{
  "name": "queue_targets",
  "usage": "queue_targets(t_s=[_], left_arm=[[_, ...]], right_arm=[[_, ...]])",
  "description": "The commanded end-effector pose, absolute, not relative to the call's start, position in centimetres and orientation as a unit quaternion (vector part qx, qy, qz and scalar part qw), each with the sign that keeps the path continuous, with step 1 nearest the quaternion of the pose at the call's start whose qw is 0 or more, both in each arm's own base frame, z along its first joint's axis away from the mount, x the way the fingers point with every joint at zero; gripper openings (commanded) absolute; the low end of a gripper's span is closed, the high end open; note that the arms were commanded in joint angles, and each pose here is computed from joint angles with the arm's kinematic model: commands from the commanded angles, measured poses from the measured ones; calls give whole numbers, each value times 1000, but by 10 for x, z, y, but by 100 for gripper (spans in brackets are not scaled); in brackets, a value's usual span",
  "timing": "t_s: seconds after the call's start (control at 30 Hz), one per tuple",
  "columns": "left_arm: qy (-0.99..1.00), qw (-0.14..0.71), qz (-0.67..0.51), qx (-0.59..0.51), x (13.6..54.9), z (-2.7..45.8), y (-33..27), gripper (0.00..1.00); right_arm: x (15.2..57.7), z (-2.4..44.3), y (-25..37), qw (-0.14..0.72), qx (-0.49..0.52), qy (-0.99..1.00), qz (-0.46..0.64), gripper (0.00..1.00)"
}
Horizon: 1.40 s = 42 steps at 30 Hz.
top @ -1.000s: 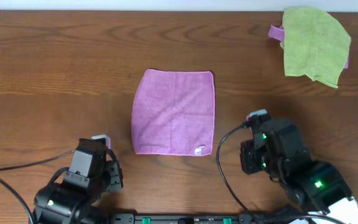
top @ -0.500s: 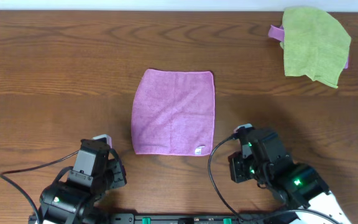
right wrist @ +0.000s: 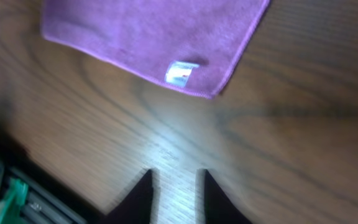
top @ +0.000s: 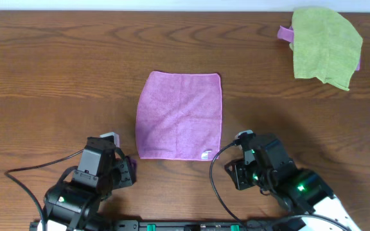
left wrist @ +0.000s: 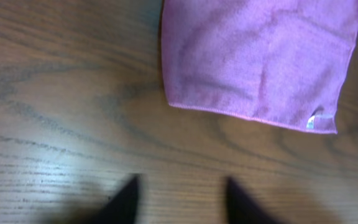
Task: Fold the cloth
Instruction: 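Move both grippers to the cloth's bottom corners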
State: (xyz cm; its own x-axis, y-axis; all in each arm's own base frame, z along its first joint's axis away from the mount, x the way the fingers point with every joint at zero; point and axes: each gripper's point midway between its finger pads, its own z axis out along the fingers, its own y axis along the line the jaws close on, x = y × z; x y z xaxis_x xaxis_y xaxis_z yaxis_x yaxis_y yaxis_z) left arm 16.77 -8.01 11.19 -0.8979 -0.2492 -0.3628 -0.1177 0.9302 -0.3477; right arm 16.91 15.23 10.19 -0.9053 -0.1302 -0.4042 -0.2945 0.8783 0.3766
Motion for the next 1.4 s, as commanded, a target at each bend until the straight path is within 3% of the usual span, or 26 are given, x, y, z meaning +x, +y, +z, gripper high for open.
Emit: queue_targets(t_s=[0.0, 0.03, 0.07, 0.17, 0.43, 0.67, 0.8, 1.0, 1.37], left_arm=[[952, 230, -190, -69, 174, 145, -90, 93], [951, 235, -190, -65, 174, 151, -90, 98], [950, 241, -188, -59, 174, 159, -89, 96], [945, 260, -192, -54, 173, 178, -88, 96], [925, 336, -171, -42, 146, 191, -68, 95], [930, 315, -182, -56, 147, 135, -76, 96], [926, 336, -164, -49, 162, 118, -77, 95], [937, 316, -145, -39, 179, 94, -85, 95], [969, 188, -156, -46, 175, 49, -112, 95]], right_arm=[[175, 139, 158, 231, -118, 936, 239, 50], [175, 147, 154, 242, -116, 934, 234, 57], [174, 154, 148, 253, -110, 934, 225, 66], [162, 165, 128, 276, -86, 936, 203, 73], [128, 188, 96, 362, -45, 901, 237, 78], [136, 134, 105, 348, -23, 903, 250, 79], [151, 117, 118, 368, -40, 893, 254, 87], [163, 92, 126, 346, -39, 908, 234, 98], [165, 50, 167, 214, -35, 942, 255, 99]])
